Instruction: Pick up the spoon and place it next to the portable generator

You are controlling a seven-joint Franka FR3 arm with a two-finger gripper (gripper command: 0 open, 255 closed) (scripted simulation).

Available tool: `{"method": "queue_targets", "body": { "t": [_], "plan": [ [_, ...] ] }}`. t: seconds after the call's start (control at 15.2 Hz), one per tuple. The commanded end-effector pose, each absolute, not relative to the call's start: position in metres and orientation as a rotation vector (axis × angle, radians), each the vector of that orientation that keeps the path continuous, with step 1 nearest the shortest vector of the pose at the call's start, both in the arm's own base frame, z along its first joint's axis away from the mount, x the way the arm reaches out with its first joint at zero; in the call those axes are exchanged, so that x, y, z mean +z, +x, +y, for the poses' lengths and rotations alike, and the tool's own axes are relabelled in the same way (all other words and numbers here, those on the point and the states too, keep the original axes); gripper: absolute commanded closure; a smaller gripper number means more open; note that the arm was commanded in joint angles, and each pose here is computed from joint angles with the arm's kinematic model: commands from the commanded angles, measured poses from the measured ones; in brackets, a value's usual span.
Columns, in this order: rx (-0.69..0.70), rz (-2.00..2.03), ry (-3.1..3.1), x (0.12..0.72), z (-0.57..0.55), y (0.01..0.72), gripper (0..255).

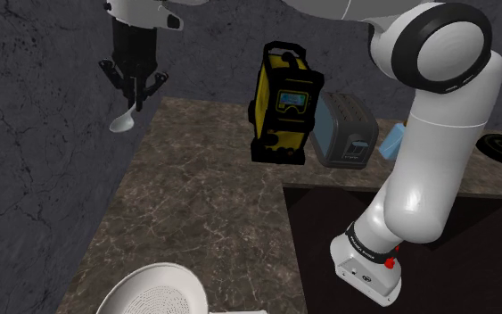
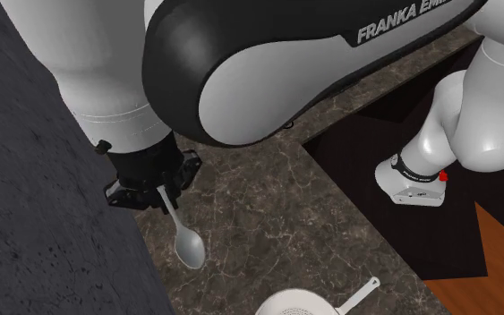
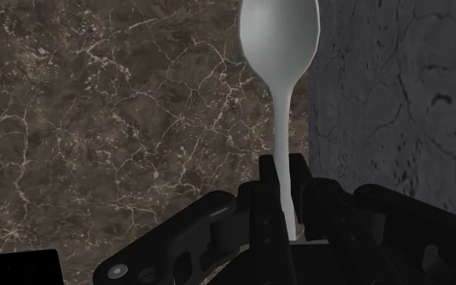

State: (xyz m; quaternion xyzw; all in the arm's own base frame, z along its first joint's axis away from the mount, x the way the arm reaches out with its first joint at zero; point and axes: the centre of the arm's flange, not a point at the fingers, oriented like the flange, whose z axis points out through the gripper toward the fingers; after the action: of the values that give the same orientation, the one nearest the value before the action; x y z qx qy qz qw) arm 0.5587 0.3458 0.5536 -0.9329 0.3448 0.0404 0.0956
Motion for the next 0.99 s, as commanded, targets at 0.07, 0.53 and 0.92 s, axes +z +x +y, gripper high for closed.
{"method": "queue_targets", "body": {
  "t": [0.07, 0.53, 0.92],
  "plan": [
    [0.120, 1.022, -2.765, 0.571, 0.344, 0.559, 255],
    [0.120, 1.022, -2.765, 0.608, 0.344, 0.559, 255],
    [0.120, 1.022, -2.765, 0.639, 0.344, 0.559, 255]
  ]
}}
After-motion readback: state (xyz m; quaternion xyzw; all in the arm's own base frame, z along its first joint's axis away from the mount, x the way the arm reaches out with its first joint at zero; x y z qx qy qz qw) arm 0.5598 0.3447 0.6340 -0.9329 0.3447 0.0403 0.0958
